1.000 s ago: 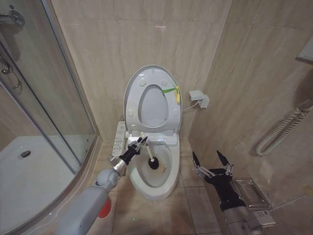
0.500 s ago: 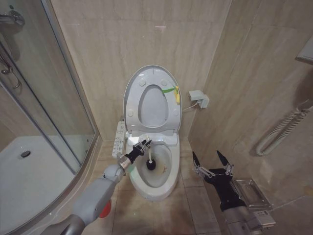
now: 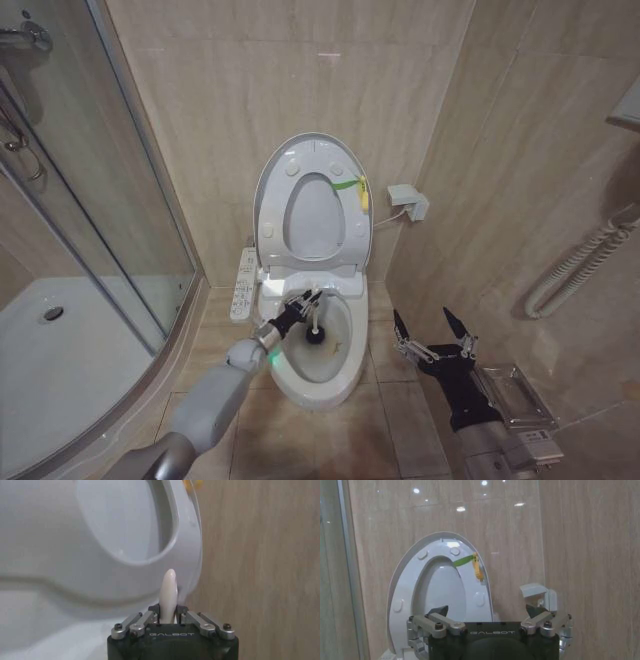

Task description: Open the toilet lid, clean the toilet bowl with a toilet brush, close the toilet lid, and flush.

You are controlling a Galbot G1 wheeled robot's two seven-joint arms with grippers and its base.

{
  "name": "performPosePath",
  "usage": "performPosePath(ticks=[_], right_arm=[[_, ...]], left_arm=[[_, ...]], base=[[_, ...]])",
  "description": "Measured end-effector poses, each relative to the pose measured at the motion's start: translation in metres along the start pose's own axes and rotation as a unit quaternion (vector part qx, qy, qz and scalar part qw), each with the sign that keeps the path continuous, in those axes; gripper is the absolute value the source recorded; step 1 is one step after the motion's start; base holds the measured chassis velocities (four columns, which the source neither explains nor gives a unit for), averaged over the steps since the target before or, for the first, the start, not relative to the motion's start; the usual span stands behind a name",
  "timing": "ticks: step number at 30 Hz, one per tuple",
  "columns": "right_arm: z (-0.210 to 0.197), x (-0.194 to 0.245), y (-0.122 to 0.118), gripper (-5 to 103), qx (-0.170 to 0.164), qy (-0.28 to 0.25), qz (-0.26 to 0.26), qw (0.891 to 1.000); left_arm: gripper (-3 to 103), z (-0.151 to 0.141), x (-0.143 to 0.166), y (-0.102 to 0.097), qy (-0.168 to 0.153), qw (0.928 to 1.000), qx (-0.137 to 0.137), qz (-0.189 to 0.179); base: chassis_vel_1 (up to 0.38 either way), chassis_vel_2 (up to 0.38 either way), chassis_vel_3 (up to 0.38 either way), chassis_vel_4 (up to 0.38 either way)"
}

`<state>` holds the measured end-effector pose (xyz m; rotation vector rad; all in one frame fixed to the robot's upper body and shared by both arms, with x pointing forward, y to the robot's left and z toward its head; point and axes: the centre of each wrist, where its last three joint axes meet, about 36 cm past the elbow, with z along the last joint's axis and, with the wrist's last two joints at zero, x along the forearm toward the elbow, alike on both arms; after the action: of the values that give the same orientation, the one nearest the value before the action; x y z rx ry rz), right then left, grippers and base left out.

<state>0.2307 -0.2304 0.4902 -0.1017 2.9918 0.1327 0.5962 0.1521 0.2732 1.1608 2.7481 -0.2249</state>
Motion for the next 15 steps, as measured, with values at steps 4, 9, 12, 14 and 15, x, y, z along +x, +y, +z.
performPosePath(ticks=[4,9,12,14,15], right_arm=[[0.0,0.0,0.0,100,0.0,0.0,0.0,1.0],[0.0,0.0,0.0,100,0.0,0.0,0.0,1.0],[0.0,0.0,0.0,100,0.0,0.0,0.0,1.0],[0.0,0.0,0.0,100,0.0,0.0,0.0,1.0],[0.0,0.0,0.0,100,0.0,0.0,0.0,1.0]], left_arm=[[21,0.0,-0.033,-0.022,-0.051,0.9976,0.041,-0.024],[21,0.005,-0.039,-0.032,-0.057,0.9964,0.055,-0.03],[21,0.027,-0.023,-0.042,-0.04,0.9955,0.074,-0.043],[21,0.033,-0.016,-0.044,-0.036,0.9949,0.081,-0.049],[21,0.037,-0.011,-0.045,-0.033,0.9947,0.083,-0.051]], base=[[0.0,0.0,0.0,0.0],[0.0,0.0,0.0,0.0],[0.0,0.0,0.0,0.0],[0.0,0.0,0.0,0.0],[0.0,0.0,0.0,0.0]])
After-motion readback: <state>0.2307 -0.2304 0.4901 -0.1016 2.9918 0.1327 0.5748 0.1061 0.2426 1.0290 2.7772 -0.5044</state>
